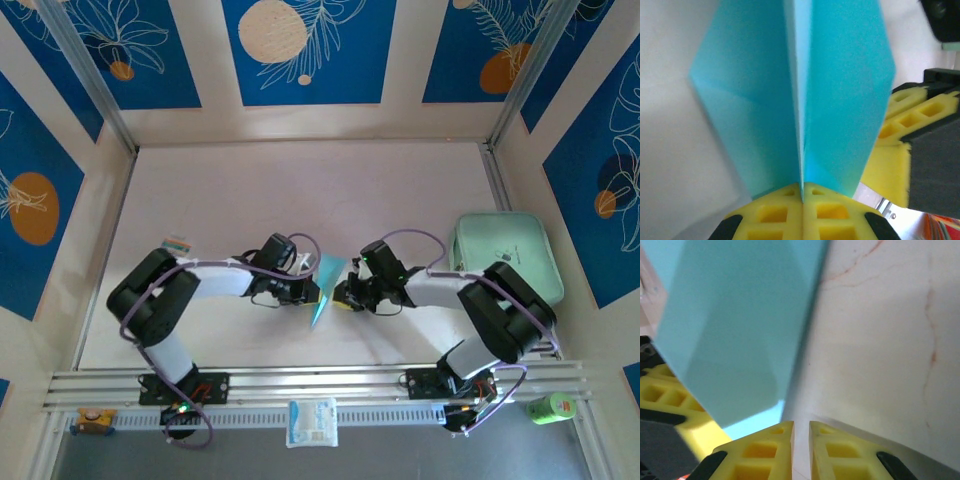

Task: Fold a paper plane with a square sheet of paper (pick it up from the middle)
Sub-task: Move the paper plane to the center of the table.

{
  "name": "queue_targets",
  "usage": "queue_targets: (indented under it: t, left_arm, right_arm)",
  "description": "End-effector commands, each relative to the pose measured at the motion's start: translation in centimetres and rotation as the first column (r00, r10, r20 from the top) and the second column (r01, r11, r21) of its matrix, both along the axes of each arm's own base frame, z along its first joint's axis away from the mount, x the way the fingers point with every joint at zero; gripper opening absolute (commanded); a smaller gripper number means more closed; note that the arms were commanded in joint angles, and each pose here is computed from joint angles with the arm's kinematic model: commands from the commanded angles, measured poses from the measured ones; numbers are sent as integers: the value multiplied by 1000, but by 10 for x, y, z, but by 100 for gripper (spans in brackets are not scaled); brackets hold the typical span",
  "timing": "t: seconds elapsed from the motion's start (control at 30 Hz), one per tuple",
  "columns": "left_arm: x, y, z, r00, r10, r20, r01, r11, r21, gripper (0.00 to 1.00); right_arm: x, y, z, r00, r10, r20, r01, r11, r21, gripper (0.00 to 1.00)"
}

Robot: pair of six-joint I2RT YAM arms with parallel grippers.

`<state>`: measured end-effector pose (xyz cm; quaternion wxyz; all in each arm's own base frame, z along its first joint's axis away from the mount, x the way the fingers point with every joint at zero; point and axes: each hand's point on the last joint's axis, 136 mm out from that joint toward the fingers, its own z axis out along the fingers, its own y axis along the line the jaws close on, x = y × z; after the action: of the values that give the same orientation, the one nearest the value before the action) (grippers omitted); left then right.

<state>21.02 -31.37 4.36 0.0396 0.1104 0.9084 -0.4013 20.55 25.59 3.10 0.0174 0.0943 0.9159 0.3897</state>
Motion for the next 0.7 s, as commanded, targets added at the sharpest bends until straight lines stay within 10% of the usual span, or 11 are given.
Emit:
queue_targets:
  t: [0.0,0.27,0.67]
  left_arm:
    - [11,12,19,985,17,170,-34,995,98,2]
    - [25,65,25,933,89,349,-233,888,396,0]
    - [22,78,3,946,116,303,-266,811,521,0]
  right_arm:
    - [1,-13,6,999,-40,22,41,999,-34,16]
    - [9,-17,22,995,-78,64,80,996,-33,16]
    - [10,-11,32,994,-59,96,59,998,0,17]
